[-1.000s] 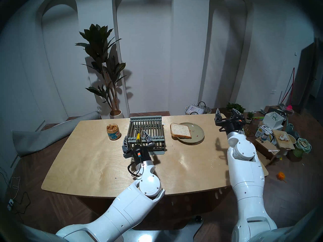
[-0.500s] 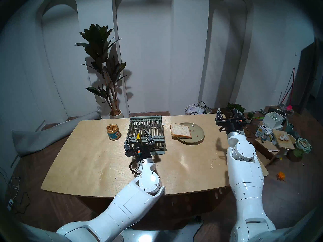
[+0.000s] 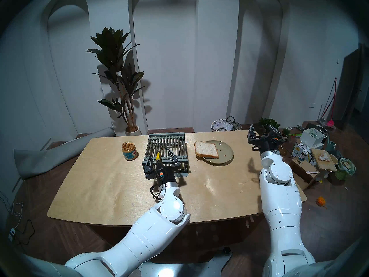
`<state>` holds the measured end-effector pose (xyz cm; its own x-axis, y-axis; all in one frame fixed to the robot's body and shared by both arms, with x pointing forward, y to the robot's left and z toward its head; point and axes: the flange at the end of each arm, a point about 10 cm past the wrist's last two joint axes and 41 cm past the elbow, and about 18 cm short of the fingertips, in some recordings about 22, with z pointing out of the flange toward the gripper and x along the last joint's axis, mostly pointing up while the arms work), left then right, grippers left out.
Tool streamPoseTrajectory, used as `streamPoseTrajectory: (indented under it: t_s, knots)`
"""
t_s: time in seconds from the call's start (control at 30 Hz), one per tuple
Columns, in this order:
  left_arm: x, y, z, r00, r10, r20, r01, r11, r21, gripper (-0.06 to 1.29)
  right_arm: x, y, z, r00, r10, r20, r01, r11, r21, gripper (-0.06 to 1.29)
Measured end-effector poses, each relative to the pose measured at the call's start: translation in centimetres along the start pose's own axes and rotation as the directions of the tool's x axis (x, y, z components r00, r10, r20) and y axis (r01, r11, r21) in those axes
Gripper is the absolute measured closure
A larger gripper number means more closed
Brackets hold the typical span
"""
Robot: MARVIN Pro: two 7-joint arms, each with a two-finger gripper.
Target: Spread peanut butter over the slice of bread with the knife
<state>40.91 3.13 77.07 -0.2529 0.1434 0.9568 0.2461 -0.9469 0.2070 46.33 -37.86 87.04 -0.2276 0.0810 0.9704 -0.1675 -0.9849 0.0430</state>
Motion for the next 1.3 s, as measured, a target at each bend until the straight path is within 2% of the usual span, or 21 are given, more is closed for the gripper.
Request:
streamPoseTrajectory:
  t_s: [0.47, 0.53, 0.6, 0.67, 0.9, 1.07, 1.2, 1.3]
  knots:
    - [0.1, 0.3, 0.6, 1.0, -0.006, -0.017, 0.006, 1.0, -0.006, 0.01, -0.2, 0.4, -0.2, 1.0, -0.007, 0.002, 0.007, 1.0, 0.001, 0.0]
    - [0.1, 0.4, 0.6, 1.0, -0.008, -0.018, 0.008, 1.0, -0.009, 0.12, -0.2, 0.4, -0.2, 1.0, -0.008, 0.004, 0.008, 1.0, 0.002, 0.0]
    - [0.1, 0.5, 0.7, 1.0, -0.011, -0.017, 0.01, 1.0, -0.012, 0.32, -0.2, 0.5, -0.2, 1.0, -0.008, 0.003, 0.008, 1.0, 0.003, 0.0]
    - [0.0, 0.6, 0.7, 1.0, -0.012, -0.015, 0.012, 1.0, -0.015, 0.46, -0.2, 0.5, -0.2, 1.0, -0.008, 0.003, 0.008, 1.0, 0.004, 0.0]
    - [-0.2, 0.9, 0.8, 1.0, -0.012, -0.009, 0.012, 1.0, -0.014, 0.48, -0.2, 0.8, -0.1, 1.0, -0.006, 0.003, 0.006, 1.0, 0.004, 0.0]
    - [-0.3, 0.9, 1.0, 1.0, -0.012, -0.008, 0.011, 1.0, -0.009, 0.62, -0.3, 0.9, -0.1, 1.0, -0.006, 0.006, 0.006, 1.0, 0.004, 0.0]
    - [-0.3, 0.7, 1.3, 1.0, -0.011, -0.008, 0.011, 1.0, -0.002, 0.62, -0.4, 1.0, -0.1, 1.0, -0.004, 0.006, 0.004, 1.0, 0.003, 0.0]
    - [-0.3, 0.6, 1.8, 1.0, -0.01, -0.009, 0.01, 1.0, 0.006, 0.54, -0.3, 1.2, 0.0, 1.0, 0.001, 0.003, -0.001, 1.0, 0.002, 0.0]
